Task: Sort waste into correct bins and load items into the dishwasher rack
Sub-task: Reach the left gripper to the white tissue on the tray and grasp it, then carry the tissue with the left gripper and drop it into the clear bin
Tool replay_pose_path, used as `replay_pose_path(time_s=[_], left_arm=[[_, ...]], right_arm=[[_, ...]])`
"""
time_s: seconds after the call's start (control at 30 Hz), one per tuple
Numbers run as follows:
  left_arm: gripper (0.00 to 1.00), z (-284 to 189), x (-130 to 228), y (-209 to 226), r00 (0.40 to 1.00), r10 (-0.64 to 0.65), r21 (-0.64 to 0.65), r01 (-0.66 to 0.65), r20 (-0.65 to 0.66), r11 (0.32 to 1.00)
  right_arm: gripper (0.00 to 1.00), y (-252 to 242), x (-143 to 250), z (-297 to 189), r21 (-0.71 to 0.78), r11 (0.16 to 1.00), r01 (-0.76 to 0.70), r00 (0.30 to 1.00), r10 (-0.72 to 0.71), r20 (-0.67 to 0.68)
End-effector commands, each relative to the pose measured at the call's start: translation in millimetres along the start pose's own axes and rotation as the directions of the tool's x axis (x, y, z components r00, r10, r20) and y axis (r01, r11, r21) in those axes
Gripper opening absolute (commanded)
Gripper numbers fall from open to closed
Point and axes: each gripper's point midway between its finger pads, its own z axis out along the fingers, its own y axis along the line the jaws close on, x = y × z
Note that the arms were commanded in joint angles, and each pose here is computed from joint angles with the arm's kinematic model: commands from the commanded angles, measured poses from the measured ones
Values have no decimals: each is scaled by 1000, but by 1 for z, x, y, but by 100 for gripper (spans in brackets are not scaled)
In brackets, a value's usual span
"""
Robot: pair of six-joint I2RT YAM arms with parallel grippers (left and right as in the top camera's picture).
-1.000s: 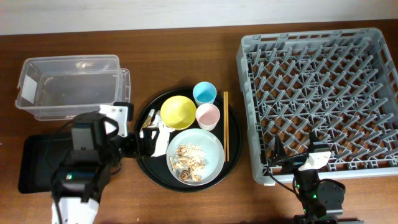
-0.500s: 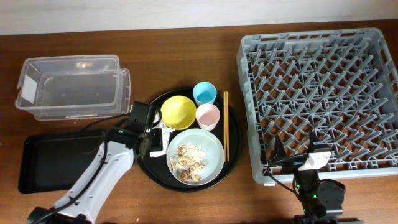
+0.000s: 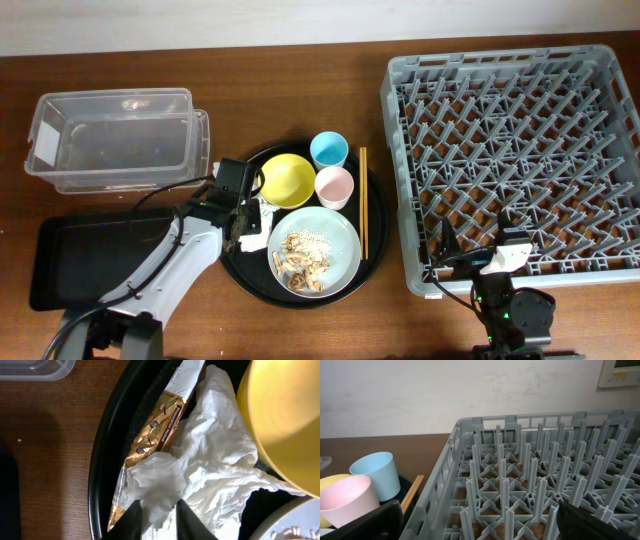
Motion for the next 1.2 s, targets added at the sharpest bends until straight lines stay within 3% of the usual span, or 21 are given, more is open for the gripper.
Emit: replay_pose_path(time_s=[0.0,0.07,0.23,0.37,0.57,0.67,0.8,0.9,1.03,1.17], left_arm=[[11,1,-4,0,1000,0,-11,0,8,1000],[1,1,-4,0,1000,0,-11,0,8,1000],[1,-11,-6,-4,1000,-4,24,4,17,1000],[1,-59,-24,-12,991,-35,136,16,132,991],[1,-119,-36,-1,953,-80,181,27,293,983],[1,-151,-58,23,883,-128,112,86,453,990],[1,-190,-97,73,708,-187,-45,295,681,955],[1,-192,-130,85,604,-233,-28,390,762,920],[1,-153,-166,123,551,-243,-74,490,798,869],[1,-102,-168,166,578,-259,-152,567,774,810]], right_arm=[[99,0,3,0,3,1000,0,1000,0,-3],[99,0,3,0,3,1000,0,1000,0,-3],[99,0,3,0,3,1000,0,1000,0,-3],[99,0,3,0,3,1000,0,1000,0,-3],[99,0,3,0,3,1000,0,1000,0,-3],[99,0,3,0,3,1000,0,1000,0,-3],[99,0,3,0,3,1000,0,1000,0,-3],[99,0,3,0,3,1000,0,1000,0,-3],[99,0,3,0,3,1000,0,1000,0,-3],[99,0,3,0,3,1000,0,1000,0,-3]])
